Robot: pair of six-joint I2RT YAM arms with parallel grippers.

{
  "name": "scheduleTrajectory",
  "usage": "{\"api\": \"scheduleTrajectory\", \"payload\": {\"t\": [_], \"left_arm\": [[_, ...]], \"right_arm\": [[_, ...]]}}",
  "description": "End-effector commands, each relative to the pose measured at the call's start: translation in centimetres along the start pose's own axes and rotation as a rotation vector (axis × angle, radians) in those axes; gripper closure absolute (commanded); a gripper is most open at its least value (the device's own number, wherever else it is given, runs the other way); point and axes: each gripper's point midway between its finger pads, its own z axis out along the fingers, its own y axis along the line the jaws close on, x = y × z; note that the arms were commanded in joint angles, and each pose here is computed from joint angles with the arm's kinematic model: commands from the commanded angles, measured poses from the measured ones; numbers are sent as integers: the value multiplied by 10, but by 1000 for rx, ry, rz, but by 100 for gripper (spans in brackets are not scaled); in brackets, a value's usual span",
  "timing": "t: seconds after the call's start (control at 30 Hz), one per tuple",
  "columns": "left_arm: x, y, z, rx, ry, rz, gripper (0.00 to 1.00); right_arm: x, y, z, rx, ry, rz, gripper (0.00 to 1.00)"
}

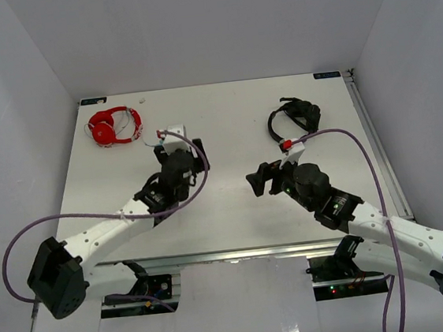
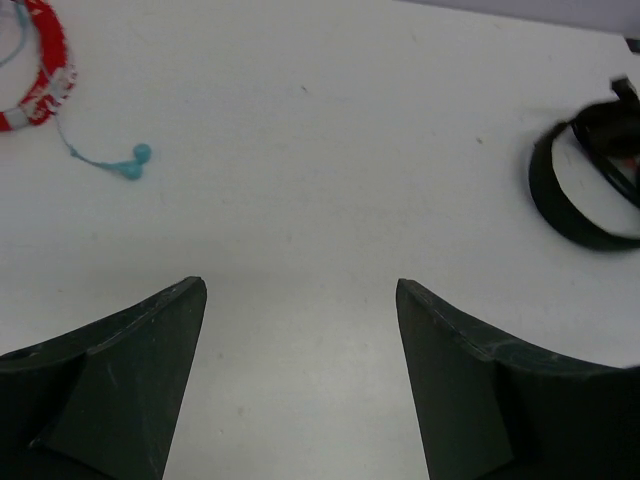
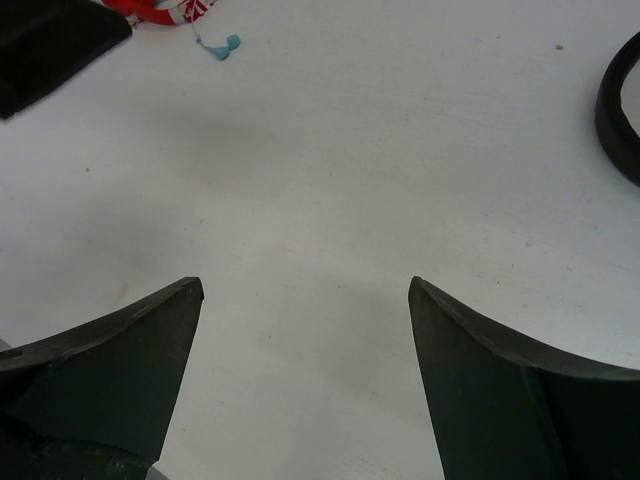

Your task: Wrap the headphones

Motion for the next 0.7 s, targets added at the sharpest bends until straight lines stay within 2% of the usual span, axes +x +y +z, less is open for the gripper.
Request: {"api": "scheduleTrajectory", "payload": {"t": [0.0, 0.1, 0.17, 0.23, 0.33, 0.43, 0.6, 0.67], "left_arm": [[-43, 16, 40, -99, -7, -45, 13], [-54, 39, 85, -194, 25, 3, 16], [-50, 53, 116, -193, 83, -18, 19], [-48, 86, 140, -248, 110, -45, 20], [-27, 120, 178, -327, 152, -48, 24], [-26, 149, 201, -408, 147, -28, 33], [-30, 174, 233, -373, 137, -20, 32], [-24, 181, 245, -377, 165, 39, 32]], "right_arm": [[-16, -3, -3, 40, -49, 14, 10], [-15, -5, -3, 47, -42, 16, 10], [-15, -6, -4, 53, -44, 19, 10], [-16, -7, -5, 62, -44, 22, 10], [-20, -5, -7, 60, -35, 30, 10], [-21, -5, -10, 58, -38, 39, 10], [-26, 1, -15, 26, -40, 49, 10], [-28, 8, -19, -14, -43, 60, 10]]}}
